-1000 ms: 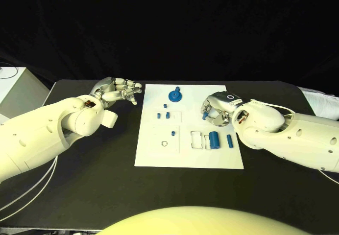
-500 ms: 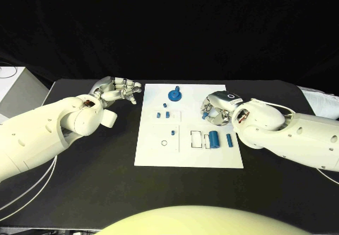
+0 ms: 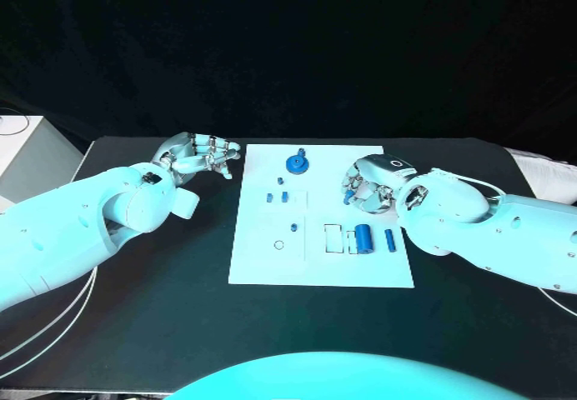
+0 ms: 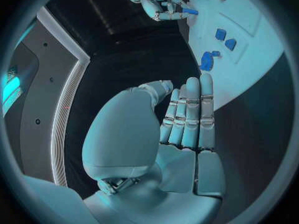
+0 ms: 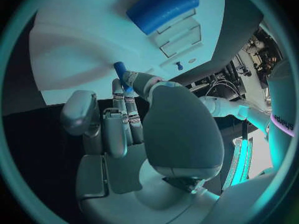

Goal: Assemble the parts on the task board

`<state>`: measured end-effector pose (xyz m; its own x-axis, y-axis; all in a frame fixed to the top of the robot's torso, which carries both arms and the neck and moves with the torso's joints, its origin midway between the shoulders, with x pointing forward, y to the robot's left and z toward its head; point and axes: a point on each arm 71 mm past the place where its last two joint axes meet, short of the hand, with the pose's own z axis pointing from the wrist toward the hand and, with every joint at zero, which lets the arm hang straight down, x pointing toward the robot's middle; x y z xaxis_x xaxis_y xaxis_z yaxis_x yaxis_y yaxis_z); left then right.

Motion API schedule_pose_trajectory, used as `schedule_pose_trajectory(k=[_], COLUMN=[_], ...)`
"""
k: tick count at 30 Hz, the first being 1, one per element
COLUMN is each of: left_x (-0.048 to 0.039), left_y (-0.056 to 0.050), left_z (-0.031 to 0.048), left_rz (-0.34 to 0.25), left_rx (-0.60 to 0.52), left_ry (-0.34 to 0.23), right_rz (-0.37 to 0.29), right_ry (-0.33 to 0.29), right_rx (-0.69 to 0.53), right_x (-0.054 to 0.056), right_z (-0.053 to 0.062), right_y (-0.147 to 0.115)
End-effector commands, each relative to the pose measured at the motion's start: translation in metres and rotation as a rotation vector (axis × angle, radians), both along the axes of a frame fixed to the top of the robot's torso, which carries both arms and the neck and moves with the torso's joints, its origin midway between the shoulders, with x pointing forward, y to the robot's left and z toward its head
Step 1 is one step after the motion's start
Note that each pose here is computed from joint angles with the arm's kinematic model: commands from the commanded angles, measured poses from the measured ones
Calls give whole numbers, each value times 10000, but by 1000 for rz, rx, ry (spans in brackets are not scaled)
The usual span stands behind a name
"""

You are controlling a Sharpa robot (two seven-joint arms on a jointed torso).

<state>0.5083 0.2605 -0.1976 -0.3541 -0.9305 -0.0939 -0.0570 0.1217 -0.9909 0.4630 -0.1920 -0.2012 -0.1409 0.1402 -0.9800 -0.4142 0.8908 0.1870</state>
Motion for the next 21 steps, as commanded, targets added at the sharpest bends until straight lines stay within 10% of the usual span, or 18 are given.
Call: schedule_pose_trajectory(k=[1,21], left_x=[4,11], left_y=[-18,-42], left_z=[-5,-32], left_rz=[-7,-5], left_rx=[-9,-11], left_ry=[4,12], right_rz=[-17,108], right_ry=[35,25], right_rx=[74,126], right_x=[-8,-216], right_z=[77,382], right_y=[19,417])
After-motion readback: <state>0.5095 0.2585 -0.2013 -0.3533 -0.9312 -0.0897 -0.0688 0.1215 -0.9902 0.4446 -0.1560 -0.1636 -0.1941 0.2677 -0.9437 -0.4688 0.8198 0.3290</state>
